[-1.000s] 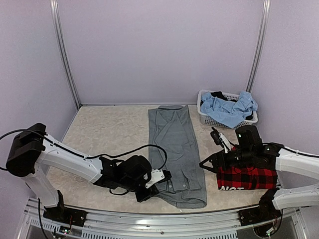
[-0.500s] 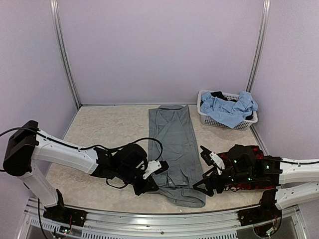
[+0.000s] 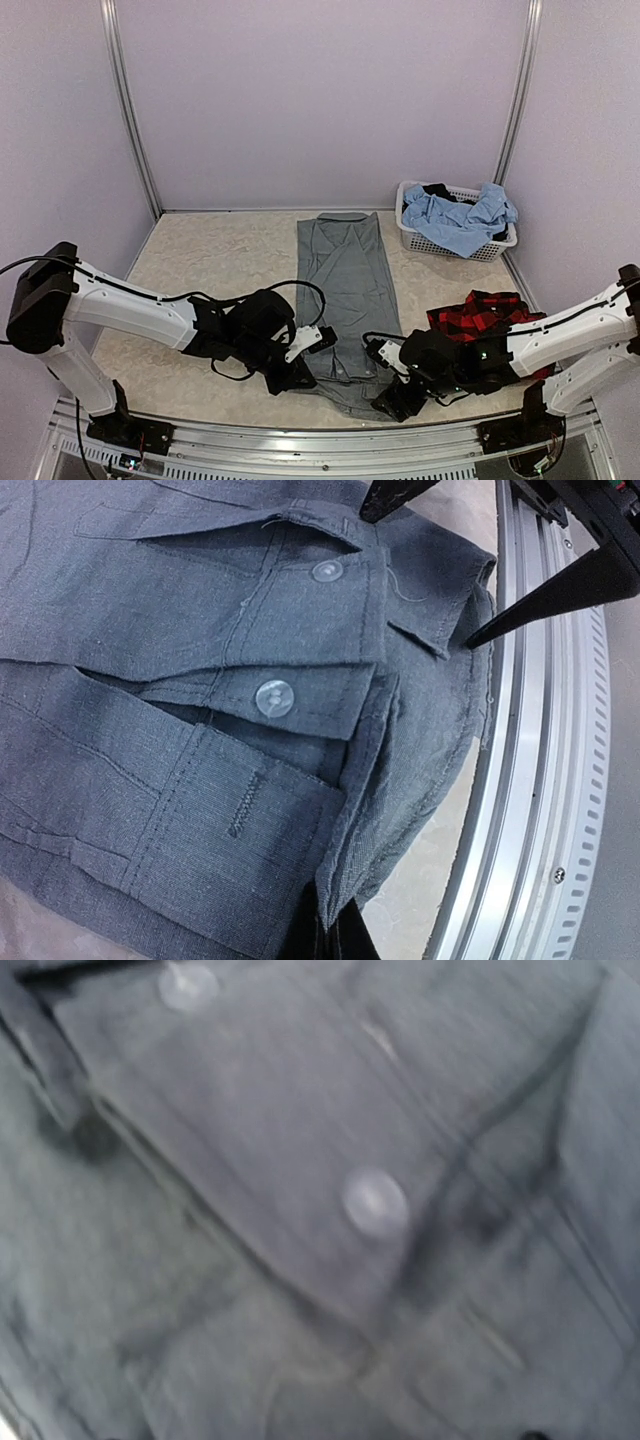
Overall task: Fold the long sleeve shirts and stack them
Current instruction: Pick up the rectangle-folded shirt from the center of the board, then fold the rectangle-folded shirt at the center of the board, then smooth out the 2/3-rectangle-folded shirt at the center of the board.
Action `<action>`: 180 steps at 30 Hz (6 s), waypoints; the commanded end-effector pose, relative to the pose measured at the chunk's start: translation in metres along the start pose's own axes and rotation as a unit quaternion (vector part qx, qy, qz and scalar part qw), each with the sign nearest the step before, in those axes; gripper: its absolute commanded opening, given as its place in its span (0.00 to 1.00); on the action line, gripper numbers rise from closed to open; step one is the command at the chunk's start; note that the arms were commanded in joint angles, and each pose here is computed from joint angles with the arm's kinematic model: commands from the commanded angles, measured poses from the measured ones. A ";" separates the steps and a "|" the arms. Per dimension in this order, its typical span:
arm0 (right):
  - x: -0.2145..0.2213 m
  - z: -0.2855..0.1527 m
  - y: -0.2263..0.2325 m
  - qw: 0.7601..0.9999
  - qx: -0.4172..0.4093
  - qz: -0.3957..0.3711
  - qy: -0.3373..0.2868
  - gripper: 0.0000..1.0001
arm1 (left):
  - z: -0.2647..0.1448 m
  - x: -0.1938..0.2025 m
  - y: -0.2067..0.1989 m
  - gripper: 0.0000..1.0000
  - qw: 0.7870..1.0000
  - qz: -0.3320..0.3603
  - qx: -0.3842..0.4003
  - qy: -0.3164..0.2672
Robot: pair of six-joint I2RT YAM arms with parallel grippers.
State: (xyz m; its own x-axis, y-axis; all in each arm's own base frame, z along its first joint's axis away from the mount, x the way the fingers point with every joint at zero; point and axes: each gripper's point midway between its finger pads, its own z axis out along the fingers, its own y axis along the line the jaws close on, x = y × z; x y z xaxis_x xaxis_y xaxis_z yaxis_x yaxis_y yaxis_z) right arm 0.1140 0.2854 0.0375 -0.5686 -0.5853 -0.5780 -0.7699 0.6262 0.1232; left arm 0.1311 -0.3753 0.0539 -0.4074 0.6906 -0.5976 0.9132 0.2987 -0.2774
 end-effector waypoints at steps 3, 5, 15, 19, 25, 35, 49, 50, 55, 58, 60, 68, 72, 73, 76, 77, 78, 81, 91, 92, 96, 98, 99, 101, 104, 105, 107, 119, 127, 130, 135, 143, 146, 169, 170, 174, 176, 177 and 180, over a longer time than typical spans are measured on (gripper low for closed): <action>-0.006 0.013 0.013 0.999 0.016 -0.034 0.018 0.78 | 0.004 0.012 -0.001 0.00 1.000 -0.020 0.014 0.014; -0.002 0.017 0.017 0.998 0.025 -0.042 0.032 0.74 | 0.004 0.014 -0.002 0.00 0.999 -0.024 0.016 0.016; 0.023 0.023 0.033 0.990 0.064 -0.080 0.096 0.32 | -0.003 0.022 -0.007 0.00 0.998 -0.060 0.021 0.012; 0.026 0.019 0.043 0.990 0.049 -0.086 0.104 0.05 | -0.005 0.029 -0.013 0.00 0.996 -0.080 0.020 0.021; 0.016 -0.004 0.074 0.992 -0.043 -0.075 0.089 0.00 | -0.017 0.039 -0.028 0.00 0.993 -0.112 0.029 0.029; -0.012 -0.054 0.102 0.987 -0.151 -0.045 0.044 0.00 | -0.034 0.040 -0.059 0.00 0.987 -0.143 0.069 0.038; -0.115 -0.054 -0.014 0.999 -0.031 -0.026 0.019 0.00 | -0.077 -0.049 0.025 0.00 0.978 -0.193 0.054 -0.059; -0.119 -0.048 -0.027 0.999 -0.023 -0.021 0.027 0.00 | -0.078 -0.053 0.034 0.00 0.977 -0.199 0.047 -0.063; -0.144 -0.032 -0.069 0.999 -0.018 -0.001 0.038 0.00 | -0.080 -0.068 0.084 0.00 0.967 -0.242 0.015 -0.079; -0.153 -0.021 -0.090 0.999 -0.011 0.005 0.049 0.00 | -0.084 -0.076 0.114 0.00 0.960 -0.263 -0.008 -0.093; -0.163 -0.016 -0.100 0.999 -0.008 0.005 0.048 0.00 | -0.082 -0.081 0.127 0.00 0.957 -0.272 -0.008 -0.100; -0.182 0.010 -0.140 0.998 -0.001 0.009 0.061 0.00 | -0.068 -0.096 0.169 0.00 0.951 -0.291 -0.019 -0.107; -0.186 0.019 -0.162 0.998 0.008 0.020 0.066 0.00 | -0.059 -0.097 0.186 0.00 0.950 -0.295 -0.028 -0.097; -0.186 0.024 -0.173 0.997 0.016 0.024 0.075 0.00 | -0.052 -0.096 0.199 0.00 0.947 -0.304 -0.034 -0.093; -0.190 0.030 -0.187 0.996 0.028 0.031 0.077 0.02 | -0.047 -0.095 0.214 0.00 0.943 -0.317 -0.047 -0.089; -0.194 0.030 -0.192 0.996 0.036 0.032 0.072 0.06 | -0.045 -0.094 0.218 0.00 0.942 -0.320 -0.054 -0.086; -0.196 0.031 -0.196 0.996 0.039 0.035 0.072 0.10 | -0.045 -0.092 0.221 0.00 0.940 -0.324 -0.059 -0.084; -0.206 0.030 -0.210 0.995 0.058 0.043 0.065 0.19 | -0.043 -0.088 0.229 0.03 0.936 -0.335 -0.066 -0.081; -0.224 0.005 -0.228 0.991 0.114 0.058 0.026 0.37 | -0.060 -0.091 0.261 0.49 0.922 -0.353 -0.123 -0.100; -0.224 0.001 -0.227 0.991 0.117 0.059 0.019 0.38 | -0.064 -0.092 0.264 0.53 0.921 -0.351 -0.131 -0.104; -0.209 -0.001 -0.210 0.993 0.085 0.076 -0.002 0.38 | -0.085 -0.105 0.274 0.62 0.915 -0.339 -0.168 -0.136; -0.199 0.002 -0.191 0.996 0.062 0.071 -0.007 0.38 | -0.094 -0.107 0.275 0.67 0.912 -0.333 -0.185 -0.151; -0.194 0.004 -0.183 0.996 0.053 0.067 -0.010 0.38 | -0.097 -0.108 0.274 0.70 0.912 -0.331 -0.187 -0.157; -0.186 0.008 -0.164 0.998 0.032 0.058 -0.018 0.39 | -0.102 -0.110 0.266 0.73 0.913 -0.324 -0.181 -0.170; -0.179 0.010 -0.140 0.998 0.006 0.052 -0.033 0.39 | -0.100 -0.106 0.245 0.74 0.918 -0.315 -0.159 -0.181; -0.177 0.011 -0.135 0.998 0.000 0.055 -0.036 0.39 | -0.099 -0.104 0.236 0.74 0.919 -0.314 -0.151 -0.184; -0.173 0.009 -0.129 0.997 0.001 0.068 -0.040 0.39 | -0.098 -0.097 0.221 0.74 0.918 -0.319 -0.144 -0.187; -0.123 -0.004 -0.133 0.976 0.041 0.211 -0.036 0.68 | -0.085 -0.059 0.166 0.74 0.909 -0.355 -0.112 -0.188; -0.103 0.008 -0.126 0.968 0.018 0.248 -0.024 0.66 | -0.069 -0.048 0.153 0.65 0.909 -0.369 -0.059 -0.187; -0.100 0.011 -0.122 0.967 0.005 0.254 -0.022 0.65 | -0.067 -0.049 0.145 0.59 0.908 -0.372 -0.034 -0.191; -0.096 0.017 -0.116 0.964 -0.015 0.263 -0.021 0.63 | -0.060 -0.046 0.141 0.50 0.906 -0.379 -0.018 -0.187; -0.097 0.010 -0.105 0.961 -0.051 0.267 -0.046 0.53 | -0.054 -0.050 0.131 0.38 0.911 -0.369 -0.001 -0.184; -0.097 0.003 -0.097 0.959 -0.073 0.266 -0.062 0.47 | -0.054 -0.050 0.129 0.31 0.913 -0.366 0.001 -0.182; -0.049 -0.022 -0.073 0.953 -0.114 0.258 -0.111 0.14 | -0.038 -0.023 0.104 0.09 0.922 -0.362 -0.013 -0.138; -0.048 -0.022 -0.071 0.953 -0.115 0.258 -0.110 0.14 | -0.038 -0.021 0.103 0.09 0.922 -0.363 -0.015 -0.137; -0.040 -0.023 -0.078 0.952 -0.088 0.270 -0.111 0.19 | -0.038 -0.012 0.104 0.09 0.920 -0.369 -0.027 -0.131; -0.044 -0.028 -0.085 0.951 -0.067 0.277 -0.122 0.32 | -0.041 -0.013 0.104 0.13 0.919 -0.368 -0.031 -0.137; -0.047 -0.030 -0.089 0.950 -0.056 0.280 -0.128 0.39 | -0.042 -0.014 0.104 0.15 0.920 -0.365 -0.032 -0.140; -0.055 -0.034 -0.099 0.946 -0.029 0.290 -0.140 0.50 | -0.048 -0.018 0.106 0.26 0.921 -0.357 -0.040 -0.149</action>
State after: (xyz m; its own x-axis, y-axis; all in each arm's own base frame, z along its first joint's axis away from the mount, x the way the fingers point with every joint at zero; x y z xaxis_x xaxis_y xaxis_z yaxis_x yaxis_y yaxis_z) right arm 0.1964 0.2446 0.0756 -0.8279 -0.0431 -0.5592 -0.4165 0.7150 0.5615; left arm 0.2322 -0.3270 0.0584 -0.9030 0.1007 -0.4177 0.3748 0.6599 -0.6512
